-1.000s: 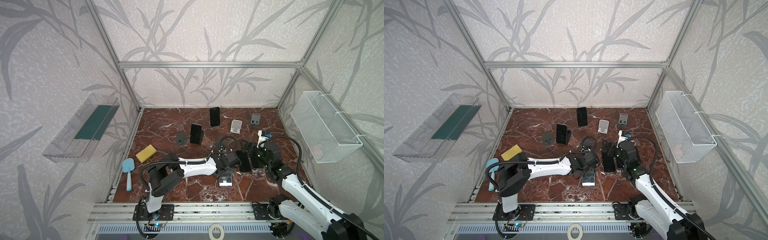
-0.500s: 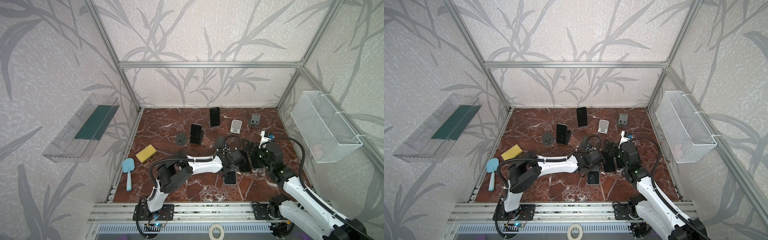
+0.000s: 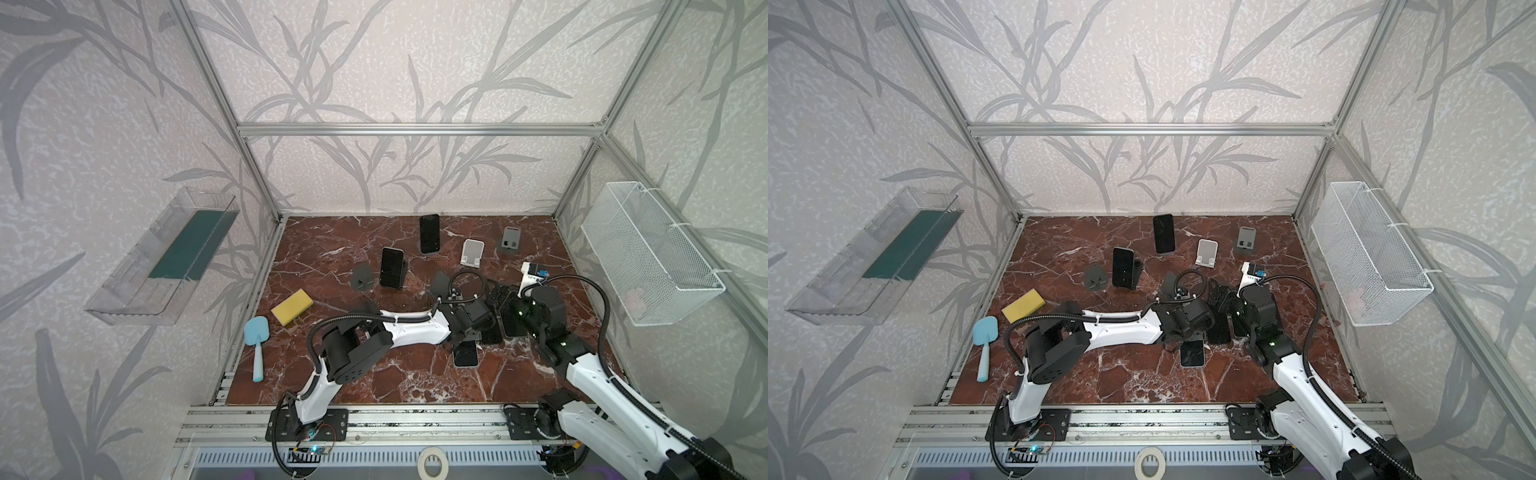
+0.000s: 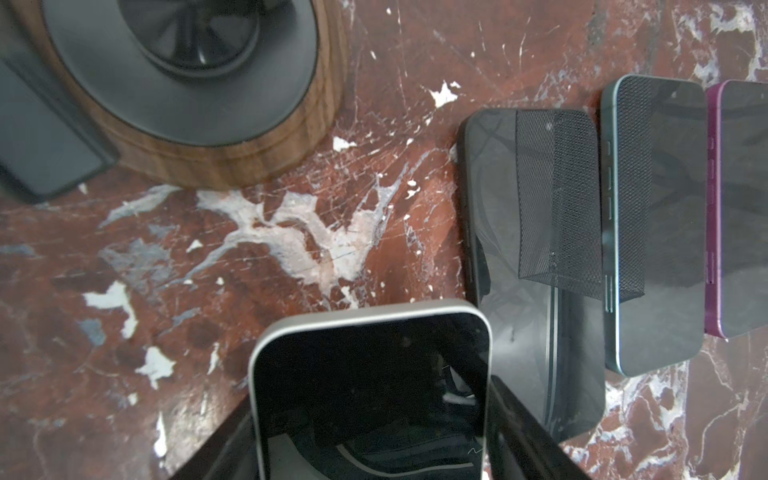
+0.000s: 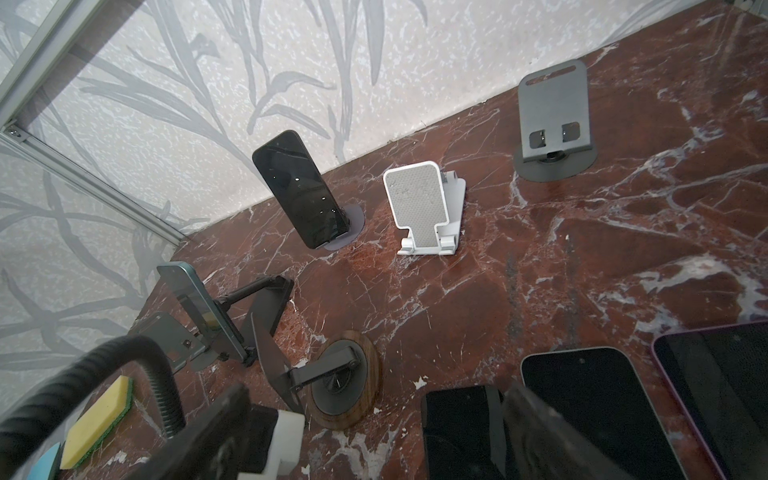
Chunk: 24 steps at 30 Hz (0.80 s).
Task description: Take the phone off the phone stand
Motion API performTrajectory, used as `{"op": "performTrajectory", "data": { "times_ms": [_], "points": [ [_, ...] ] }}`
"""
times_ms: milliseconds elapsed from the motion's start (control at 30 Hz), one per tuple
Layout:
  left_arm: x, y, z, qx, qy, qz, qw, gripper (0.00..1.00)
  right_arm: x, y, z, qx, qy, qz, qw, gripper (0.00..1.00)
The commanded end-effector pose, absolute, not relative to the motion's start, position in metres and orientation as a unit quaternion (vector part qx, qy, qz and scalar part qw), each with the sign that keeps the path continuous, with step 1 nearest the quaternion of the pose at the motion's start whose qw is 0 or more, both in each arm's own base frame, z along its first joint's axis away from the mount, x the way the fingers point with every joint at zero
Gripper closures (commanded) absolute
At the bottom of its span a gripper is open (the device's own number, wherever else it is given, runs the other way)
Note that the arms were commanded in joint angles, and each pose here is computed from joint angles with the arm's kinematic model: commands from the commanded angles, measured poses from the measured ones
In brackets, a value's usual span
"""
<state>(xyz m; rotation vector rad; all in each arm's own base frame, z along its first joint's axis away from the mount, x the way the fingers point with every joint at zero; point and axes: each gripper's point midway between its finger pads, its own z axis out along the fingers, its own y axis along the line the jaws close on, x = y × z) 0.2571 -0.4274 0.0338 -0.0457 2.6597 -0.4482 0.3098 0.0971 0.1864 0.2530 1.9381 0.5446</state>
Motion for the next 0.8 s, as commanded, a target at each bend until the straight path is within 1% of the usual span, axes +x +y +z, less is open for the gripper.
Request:
{"op": "performTrajectory", "data": {
  "times_ms": [0, 167, 333, 533, 767],
  "points": [
    [0.264, -0.43, 0.029, -0.033, 0.961, -0.163, 0.22, 0.48, 0.308, 0.095, 0.19, 0.11, 0.805, 0.229, 0.536, 0.05],
    [0.264, -0.434, 0.025, -0.023, 0.963, -0.165, 0.212, 0.48, 0.307, 0.096, 0.192, 0.108, 0.803, 0.23, 0.538, 0.05],
    [0.265, -0.431, 0.026, -0.021, 0.964, -0.159, 0.212, 0.45, 0.307, 0.096, 0.192, 0.107, 0.802, 0.232, 0.54, 0.06],
    [0.266, -0.421, 0.022, -0.023, 0.966, -0.142, 0.214, 0.43, 0.307, 0.096, 0.193, 0.106, 0.802, 0.232, 0.54, 0.06],
    [0.262, -0.407, 0.007, -0.029, 0.97, -0.113, 0.211, 0.42, 0.307, 0.098, 0.191, 0.104, 0.802, 0.236, 0.539, 0.06]
  ]
}}
